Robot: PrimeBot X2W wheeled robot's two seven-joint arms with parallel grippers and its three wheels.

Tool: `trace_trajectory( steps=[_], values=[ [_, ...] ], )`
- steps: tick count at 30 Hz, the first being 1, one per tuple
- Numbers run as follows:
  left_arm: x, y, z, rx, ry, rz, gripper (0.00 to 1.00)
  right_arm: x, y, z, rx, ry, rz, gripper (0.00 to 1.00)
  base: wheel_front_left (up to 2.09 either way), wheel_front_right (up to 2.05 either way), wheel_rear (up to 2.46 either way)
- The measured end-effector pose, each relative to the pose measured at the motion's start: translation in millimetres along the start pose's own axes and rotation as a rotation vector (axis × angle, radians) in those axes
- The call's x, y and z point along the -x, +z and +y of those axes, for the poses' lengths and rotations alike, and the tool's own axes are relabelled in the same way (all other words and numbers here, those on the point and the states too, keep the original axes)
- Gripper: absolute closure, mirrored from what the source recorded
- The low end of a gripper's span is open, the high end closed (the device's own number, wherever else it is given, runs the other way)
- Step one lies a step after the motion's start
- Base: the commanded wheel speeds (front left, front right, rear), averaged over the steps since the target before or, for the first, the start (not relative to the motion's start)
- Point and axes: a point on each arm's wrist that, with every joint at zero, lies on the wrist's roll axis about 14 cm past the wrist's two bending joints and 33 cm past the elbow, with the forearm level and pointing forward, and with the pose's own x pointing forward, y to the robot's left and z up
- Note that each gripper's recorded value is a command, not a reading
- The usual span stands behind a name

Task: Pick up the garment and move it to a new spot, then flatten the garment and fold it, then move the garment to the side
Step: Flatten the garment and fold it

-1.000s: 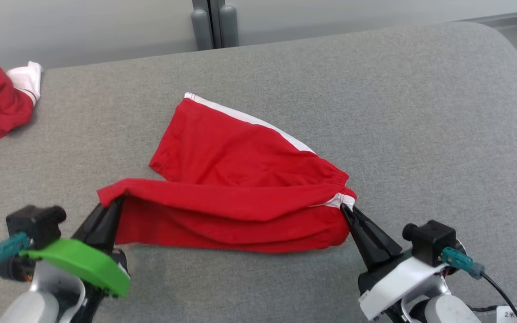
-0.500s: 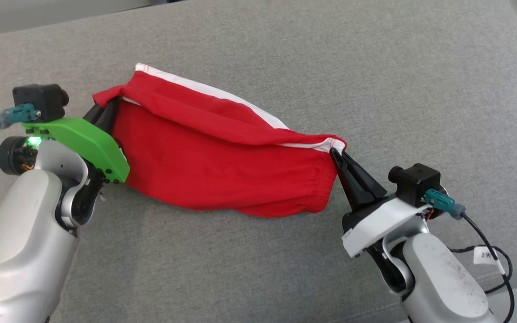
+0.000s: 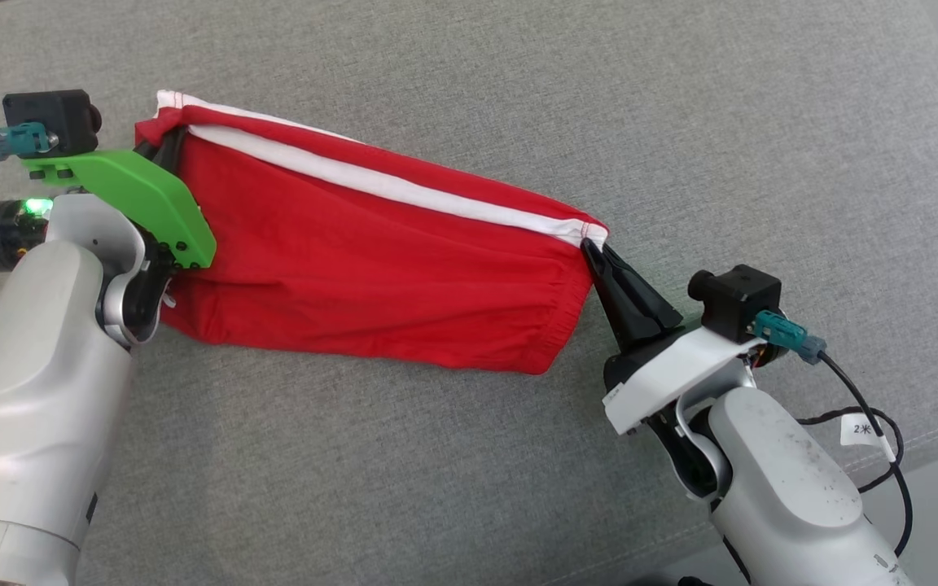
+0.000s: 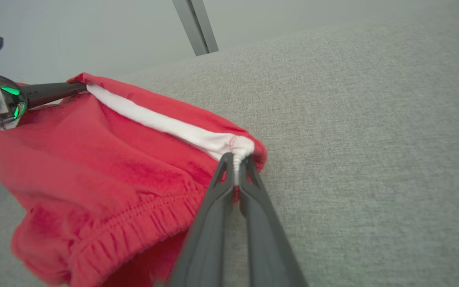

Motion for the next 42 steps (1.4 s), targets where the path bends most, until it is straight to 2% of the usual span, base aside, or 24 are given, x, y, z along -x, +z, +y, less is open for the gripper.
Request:
trace_trajectory(
  steps=[1, 2, 10, 15, 23, 35, 36, 37, 38, 39, 40, 42],
  values=[
    [0, 2, -1, -0.003, -0.001, -0.009, 0.35, 0, 0, 0, -0.003, -0.002, -0.001, 0.55, 0.00, 0.00, 0.00],
    [0, 4, -2, -0.010, -0.002, -0.021, 0.00, 1, -1, 0, -0.005, -0.002, 0.000, 0.00, 0.00, 0.00, 0.00],
    [14, 18, -7, -0.042, -0.003, -0.087, 0.00, 6, 12, 7, 0.042, 0.015, -0.039, 0.00, 0.00, 0.00, 0.00],
    [34, 7, -4, -0.017, 0.007, -0.085, 0.00, 19, 20, 9, 0.077, 0.010, -0.070, 0.00, 0.00, 0.00, 0.00],
    [64, -22, 6, 0.056, 0.068, 0.000, 0.00, 37, 34, 18, 0.107, 0.019, -0.105, 0.00, 0.00, 0.00, 0.00],
    [69, -51, 5, 0.125, 0.076, 0.147, 0.00, 47, 41, 17, 0.116, 0.004, -0.104, 0.00, 0.00, 0.00, 0.00],
    [69, -52, 5, 0.124, 0.077, 0.156, 0.02, 47, 41, 17, 0.116, 0.003, -0.104, 0.00, 0.00, 0.00, 0.00],
    [69, -53, 5, 0.125, 0.075, 0.161, 0.18, 48, 41, 17, 0.115, 0.002, -0.105, 0.00, 0.00, 0.00, 0.00],
    [70, -53, 5, 0.126, 0.078, 0.163, 0.62, 48, 41, 17, 0.115, 0.002, -0.105, 0.00, 0.00, 0.00, 0.00],
    [70, -53, 4, 0.124, 0.076, 0.166, 0.74, 48, 42, 17, 0.116, 0.003, -0.107, 0.00, 0.00, 0.00, 0.00],
    [71, -53, 4, 0.124, 0.077, 0.167, 1.00, 48, 42, 17, 0.115, 0.003, -0.107, 0.00, 0.00, 0.00, 0.00],
    [74, -57, 3, 0.135, 0.079, 0.171, 1.00, 48, 44, 18, 0.112, 0.005, -0.114, 0.00, 0.00, 0.00, 0.00]
  ],
)
